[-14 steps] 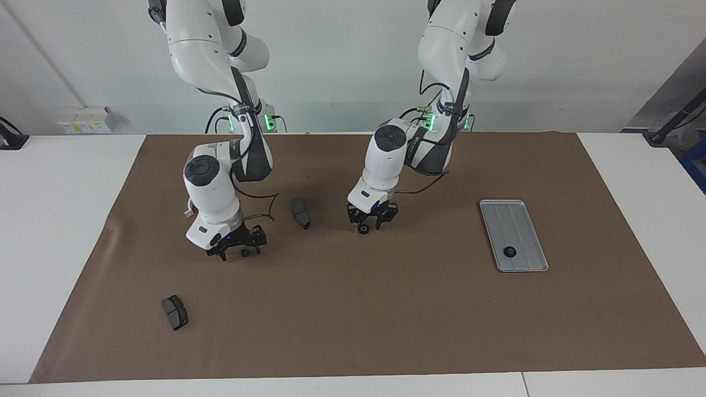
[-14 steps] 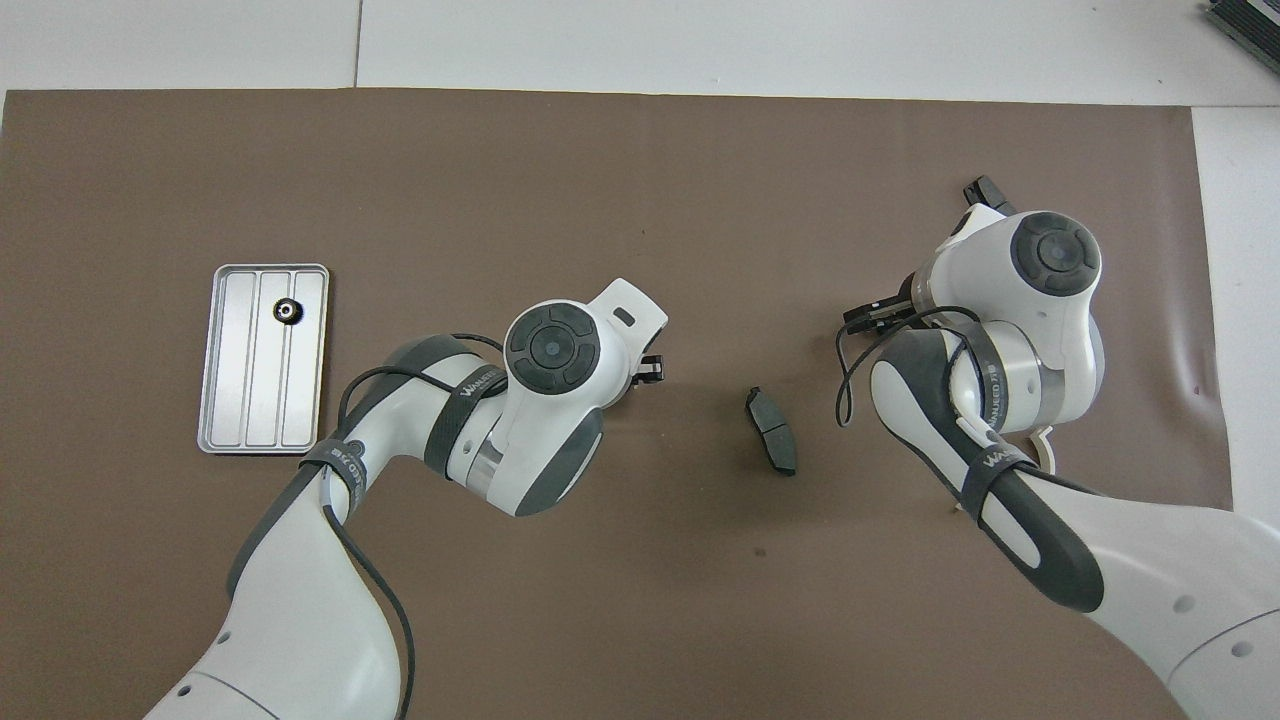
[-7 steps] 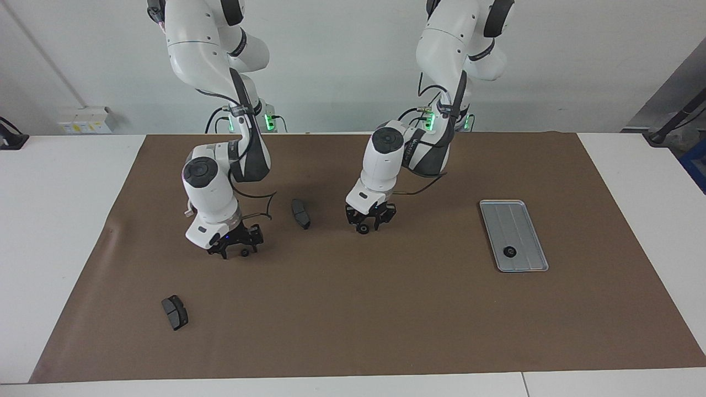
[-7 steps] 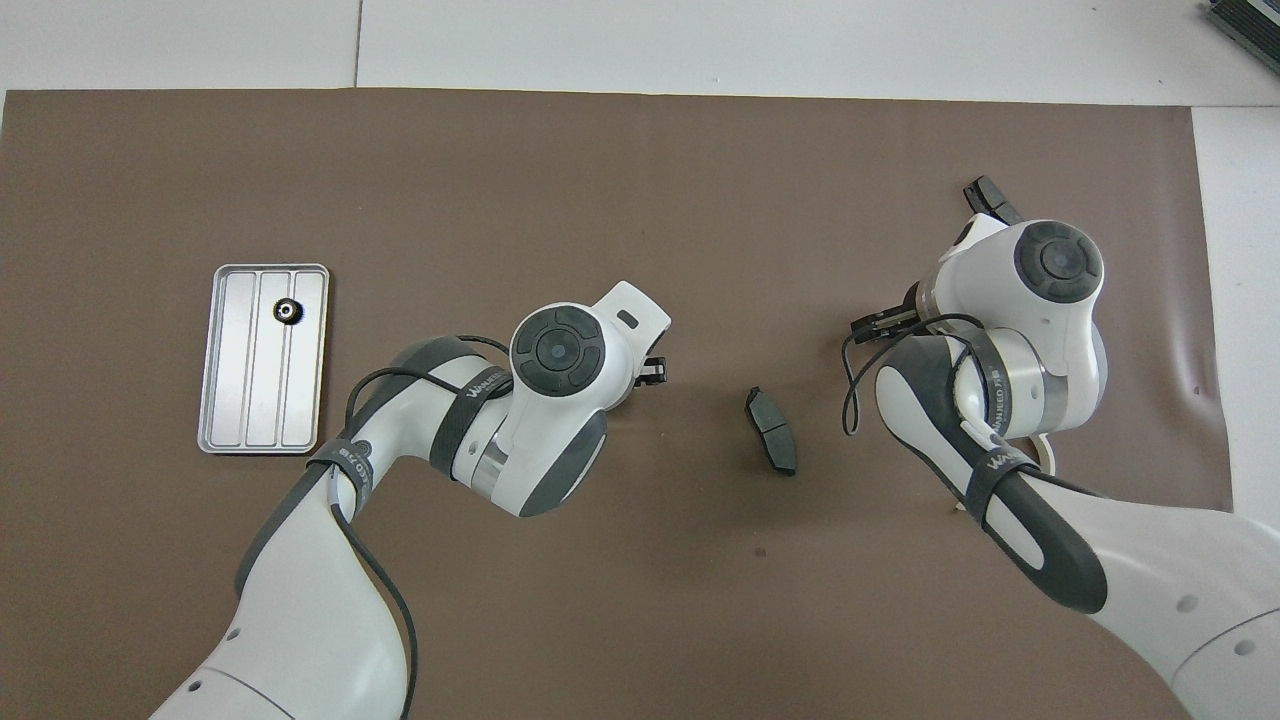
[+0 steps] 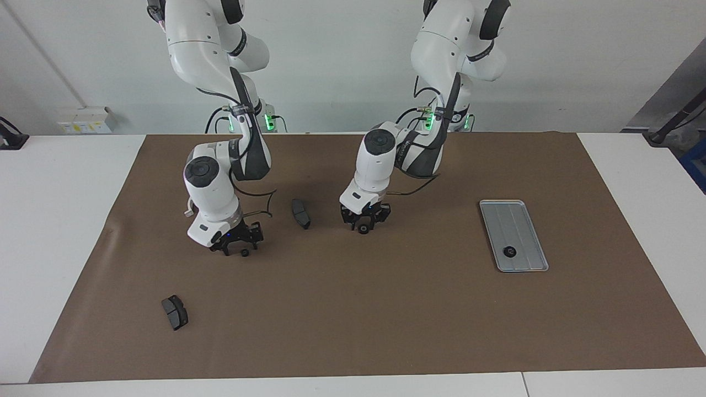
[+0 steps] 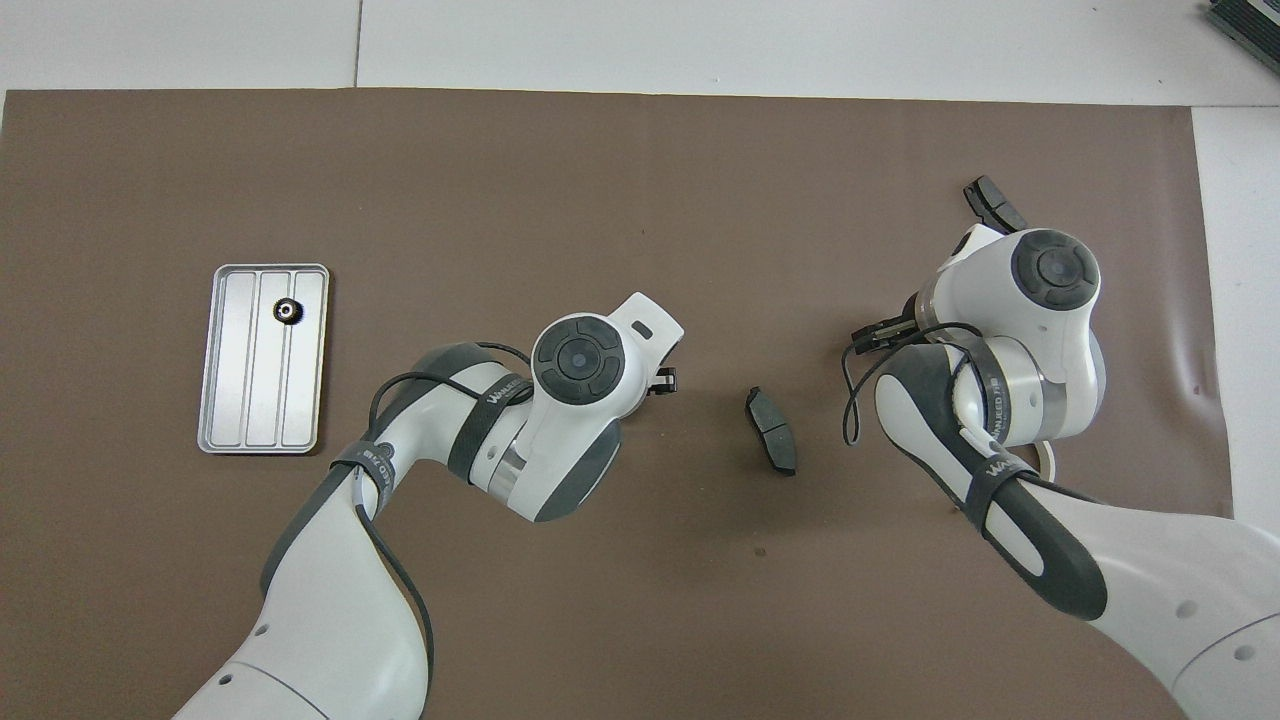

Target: Pick bearing gear from pile to tray

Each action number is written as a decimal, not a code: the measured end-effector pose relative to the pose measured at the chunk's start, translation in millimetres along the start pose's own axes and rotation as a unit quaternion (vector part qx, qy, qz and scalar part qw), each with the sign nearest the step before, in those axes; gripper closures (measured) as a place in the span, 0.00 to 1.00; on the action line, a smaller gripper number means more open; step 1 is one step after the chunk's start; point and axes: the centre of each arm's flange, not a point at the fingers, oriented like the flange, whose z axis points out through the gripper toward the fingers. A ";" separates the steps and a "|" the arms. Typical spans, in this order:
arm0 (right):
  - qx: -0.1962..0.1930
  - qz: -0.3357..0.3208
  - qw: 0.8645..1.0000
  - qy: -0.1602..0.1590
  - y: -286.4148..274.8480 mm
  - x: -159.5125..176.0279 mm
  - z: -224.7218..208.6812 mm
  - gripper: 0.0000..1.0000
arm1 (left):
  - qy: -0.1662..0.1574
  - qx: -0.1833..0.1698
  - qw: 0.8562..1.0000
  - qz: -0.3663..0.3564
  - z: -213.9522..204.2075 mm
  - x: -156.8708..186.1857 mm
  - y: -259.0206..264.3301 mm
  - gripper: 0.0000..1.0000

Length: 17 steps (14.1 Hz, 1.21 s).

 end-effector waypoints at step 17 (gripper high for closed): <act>0.012 0.011 0.999 0.028 -5.0 4.3 -6.7 0.33 | -0.019 0.051 0.998 -0.014 -41.1 48.4 -19.0 0.66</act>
